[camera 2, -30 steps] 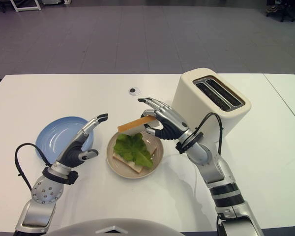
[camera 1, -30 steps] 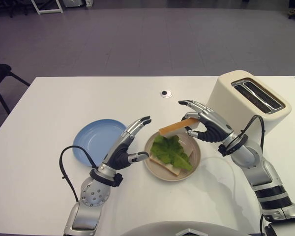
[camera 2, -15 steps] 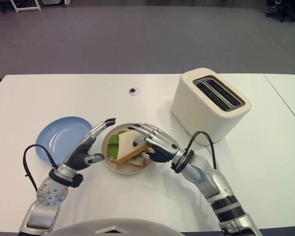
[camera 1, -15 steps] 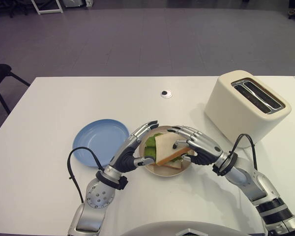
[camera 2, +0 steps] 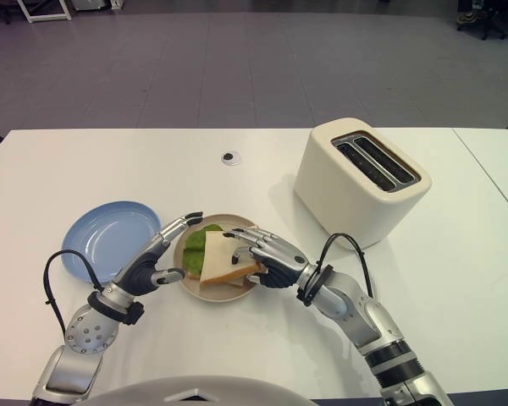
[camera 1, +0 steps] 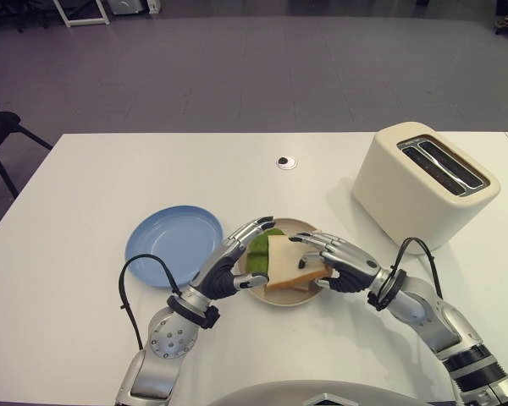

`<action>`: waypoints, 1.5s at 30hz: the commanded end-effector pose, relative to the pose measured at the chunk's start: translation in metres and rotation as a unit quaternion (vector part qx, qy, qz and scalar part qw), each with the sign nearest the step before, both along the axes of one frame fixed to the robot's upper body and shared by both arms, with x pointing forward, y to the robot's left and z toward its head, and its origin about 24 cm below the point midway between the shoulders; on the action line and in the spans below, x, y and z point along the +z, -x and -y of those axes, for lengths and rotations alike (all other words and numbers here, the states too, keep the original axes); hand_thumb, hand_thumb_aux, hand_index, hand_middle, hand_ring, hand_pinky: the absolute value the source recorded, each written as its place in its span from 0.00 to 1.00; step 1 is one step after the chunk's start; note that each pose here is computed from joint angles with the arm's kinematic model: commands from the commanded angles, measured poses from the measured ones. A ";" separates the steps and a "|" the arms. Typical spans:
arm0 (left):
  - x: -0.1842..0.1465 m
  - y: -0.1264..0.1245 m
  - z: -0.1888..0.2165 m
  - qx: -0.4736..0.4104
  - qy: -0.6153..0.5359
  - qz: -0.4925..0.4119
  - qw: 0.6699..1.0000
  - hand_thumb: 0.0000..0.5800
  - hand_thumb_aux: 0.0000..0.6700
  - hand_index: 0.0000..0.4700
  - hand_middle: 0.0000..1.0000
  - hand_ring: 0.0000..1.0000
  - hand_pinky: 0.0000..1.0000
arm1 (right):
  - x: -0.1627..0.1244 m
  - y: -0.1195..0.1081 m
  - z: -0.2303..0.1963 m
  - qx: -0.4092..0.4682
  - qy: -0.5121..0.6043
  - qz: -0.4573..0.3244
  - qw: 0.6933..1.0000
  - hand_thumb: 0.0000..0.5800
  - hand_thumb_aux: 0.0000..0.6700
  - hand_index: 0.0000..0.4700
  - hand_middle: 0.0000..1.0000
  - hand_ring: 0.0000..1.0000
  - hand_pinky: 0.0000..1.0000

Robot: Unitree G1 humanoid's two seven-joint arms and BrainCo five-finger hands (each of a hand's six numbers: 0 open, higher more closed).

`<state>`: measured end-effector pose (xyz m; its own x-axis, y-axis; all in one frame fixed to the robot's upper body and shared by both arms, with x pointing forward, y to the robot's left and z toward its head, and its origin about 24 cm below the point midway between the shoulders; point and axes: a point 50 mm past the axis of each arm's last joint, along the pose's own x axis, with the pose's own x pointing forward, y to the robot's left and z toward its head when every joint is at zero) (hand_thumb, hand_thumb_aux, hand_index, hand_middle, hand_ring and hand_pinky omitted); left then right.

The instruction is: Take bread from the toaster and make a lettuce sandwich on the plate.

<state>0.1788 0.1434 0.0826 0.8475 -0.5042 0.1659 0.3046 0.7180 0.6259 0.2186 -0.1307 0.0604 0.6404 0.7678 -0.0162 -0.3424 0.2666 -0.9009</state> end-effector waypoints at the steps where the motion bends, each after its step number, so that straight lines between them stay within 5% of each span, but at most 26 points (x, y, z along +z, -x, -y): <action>1: 0.000 0.000 -0.005 0.009 -0.001 0.001 1.000 0.00 0.00 0.00 0.00 0.00 0.00 | 0.030 -0.012 0.008 -0.030 -0.051 0.041 0.997 1.00 1.00 1.00 0.00 0.00 0.00; 6: 0.002 -0.002 -0.009 0.018 0.008 0.006 1.000 0.00 0.00 0.00 0.00 0.00 0.00 | 0.070 -0.024 0.009 -0.042 -0.122 0.096 0.987 1.00 1.00 1.00 0.00 0.00 0.00; 17: 0.000 -0.005 -0.012 0.024 0.008 0.009 1.000 0.00 0.00 0.00 0.00 0.00 0.00 | 0.079 -0.039 -0.018 -0.023 -0.142 0.120 0.982 1.00 1.00 1.00 0.00 0.00 0.00; 25: -0.001 -0.004 -0.011 0.022 0.009 0.007 1.000 0.00 0.00 0.00 0.00 0.00 0.00 | 0.018 -0.030 -0.018 0.017 -0.040 0.063 0.997 1.00 1.00 1.00 0.00 0.00 0.00; 31: -0.001 -0.004 -0.012 0.020 -0.006 0.002 1.000 0.00 0.00 0.00 0.00 0.00 0.00 | -0.001 -0.010 0.005 0.043 0.004 0.021 0.999 1.00 1.00 1.00 0.00 0.00 0.00; 39: -0.045 -0.009 -0.001 -0.075 -0.255 -0.057 0.962 0.00 0.00 0.00 0.00 0.00 0.00 | -0.009 -0.006 0.004 0.050 0.012 0.002 0.999 1.00 1.00 1.00 0.00 0.00 0.00; 45: -0.056 -0.018 0.003 -0.099 -0.327 -0.047 0.939 0.00 0.00 0.00 0.00 0.00 0.00 | -0.010 -0.007 0.001 0.049 0.008 0.005 0.999 1.00 1.00 1.00 0.00 0.00 0.00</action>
<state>0.2005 0.1365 0.0461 0.7452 -0.6416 -0.1815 0.3981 0.2098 0.8930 0.2280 -0.1338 0.0582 0.5746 0.8180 0.0276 -0.3307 0.2629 -0.9064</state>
